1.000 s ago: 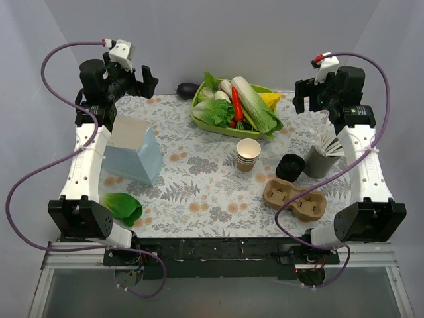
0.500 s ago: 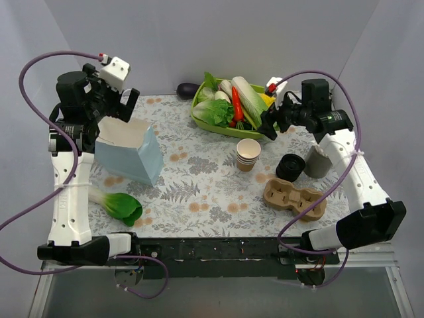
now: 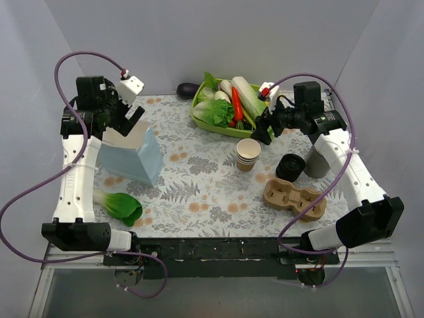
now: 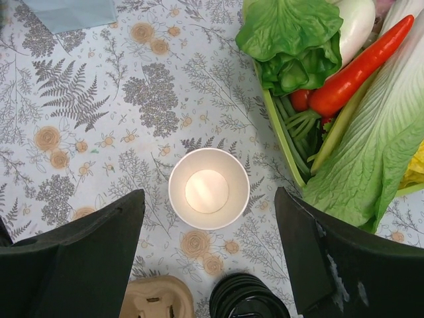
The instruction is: Pack the takeout coffee
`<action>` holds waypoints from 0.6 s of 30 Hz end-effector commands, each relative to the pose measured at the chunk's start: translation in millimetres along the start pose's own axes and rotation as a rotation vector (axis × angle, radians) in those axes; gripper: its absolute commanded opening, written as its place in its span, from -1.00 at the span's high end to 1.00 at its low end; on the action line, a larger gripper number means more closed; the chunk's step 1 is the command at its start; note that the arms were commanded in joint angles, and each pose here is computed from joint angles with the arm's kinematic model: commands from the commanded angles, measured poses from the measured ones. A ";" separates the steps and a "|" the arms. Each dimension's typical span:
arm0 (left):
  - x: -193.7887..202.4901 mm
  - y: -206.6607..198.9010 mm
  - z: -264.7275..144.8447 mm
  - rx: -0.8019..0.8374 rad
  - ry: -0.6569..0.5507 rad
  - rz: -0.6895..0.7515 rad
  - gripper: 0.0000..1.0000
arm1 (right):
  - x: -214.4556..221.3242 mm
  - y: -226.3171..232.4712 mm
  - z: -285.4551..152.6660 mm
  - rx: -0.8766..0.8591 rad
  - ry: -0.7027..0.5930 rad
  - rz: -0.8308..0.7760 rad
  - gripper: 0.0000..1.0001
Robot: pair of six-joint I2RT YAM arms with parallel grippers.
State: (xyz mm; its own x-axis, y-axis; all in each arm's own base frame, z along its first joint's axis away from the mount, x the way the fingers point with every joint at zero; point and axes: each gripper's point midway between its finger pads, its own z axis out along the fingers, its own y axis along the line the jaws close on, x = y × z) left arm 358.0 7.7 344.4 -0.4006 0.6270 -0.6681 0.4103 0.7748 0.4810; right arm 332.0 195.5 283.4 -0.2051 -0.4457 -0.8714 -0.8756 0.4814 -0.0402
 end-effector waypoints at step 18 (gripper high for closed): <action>-0.3 -50.3 53.3 0.323 -0.070 0.251 -0.36 | 21.3 3.1 5.9 0.013 0.029 0.008 -0.75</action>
State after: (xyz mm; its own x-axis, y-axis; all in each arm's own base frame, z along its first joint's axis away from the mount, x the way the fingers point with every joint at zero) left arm 386.8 -17.7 285.0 -0.2696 0.7896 -0.5512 0.6870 0.5588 0.4645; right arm 321.2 192.9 260.1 -0.2543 -0.4463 -0.8580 -0.8708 0.4917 0.0023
